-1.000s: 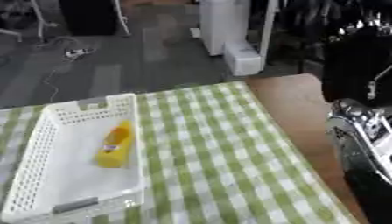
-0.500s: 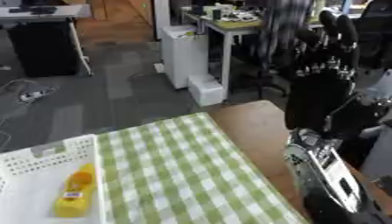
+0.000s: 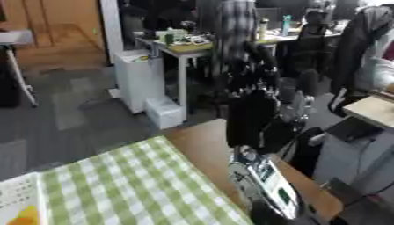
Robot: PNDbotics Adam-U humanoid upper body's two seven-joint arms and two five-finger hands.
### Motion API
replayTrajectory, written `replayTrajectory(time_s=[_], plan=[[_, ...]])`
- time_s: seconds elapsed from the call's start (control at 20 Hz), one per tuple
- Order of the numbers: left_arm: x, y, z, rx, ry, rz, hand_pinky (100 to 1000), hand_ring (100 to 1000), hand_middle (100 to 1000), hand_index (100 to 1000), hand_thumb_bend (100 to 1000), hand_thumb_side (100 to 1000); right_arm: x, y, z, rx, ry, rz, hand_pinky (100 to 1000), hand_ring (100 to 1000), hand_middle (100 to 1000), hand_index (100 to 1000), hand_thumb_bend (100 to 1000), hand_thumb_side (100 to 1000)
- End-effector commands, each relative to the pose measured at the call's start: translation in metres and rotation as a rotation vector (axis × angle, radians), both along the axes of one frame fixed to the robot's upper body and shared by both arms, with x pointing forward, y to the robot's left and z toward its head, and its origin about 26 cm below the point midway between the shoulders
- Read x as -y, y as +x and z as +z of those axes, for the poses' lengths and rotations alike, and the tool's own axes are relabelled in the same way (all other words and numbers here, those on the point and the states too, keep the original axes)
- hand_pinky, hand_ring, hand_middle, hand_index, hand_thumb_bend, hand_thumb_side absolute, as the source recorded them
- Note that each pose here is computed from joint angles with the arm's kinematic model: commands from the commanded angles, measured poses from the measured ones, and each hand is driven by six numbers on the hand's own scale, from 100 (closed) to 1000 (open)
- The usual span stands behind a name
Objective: Pick up objects on the table and place them in the box.
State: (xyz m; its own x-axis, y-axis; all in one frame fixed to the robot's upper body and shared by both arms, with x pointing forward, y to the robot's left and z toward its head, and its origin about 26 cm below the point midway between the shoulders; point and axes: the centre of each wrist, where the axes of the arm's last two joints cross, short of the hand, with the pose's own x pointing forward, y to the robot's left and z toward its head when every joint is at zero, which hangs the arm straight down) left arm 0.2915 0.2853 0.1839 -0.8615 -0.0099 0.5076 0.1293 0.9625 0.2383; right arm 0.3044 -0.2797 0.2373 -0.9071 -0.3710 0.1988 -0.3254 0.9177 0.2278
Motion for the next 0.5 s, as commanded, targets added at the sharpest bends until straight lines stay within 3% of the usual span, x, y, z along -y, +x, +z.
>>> replayTrajectory(time_s=[0.05,0.5], plan=[[-0.0027,-0.0011,0.0102,0.033,0.024,0.000,682,683,904,906,177,675,0.0003,-0.0023,0.0059,0.025,-0.016,-0.002,346,607,712,749,458,826],[-0.0026,-0.0012,0.0100,0.030,0.025,0.001,682,682,904,906,179,674,-0.0020,-0.0023,0.0031,0.022,-0.025,0.014,338,603,711,750,458,818]])
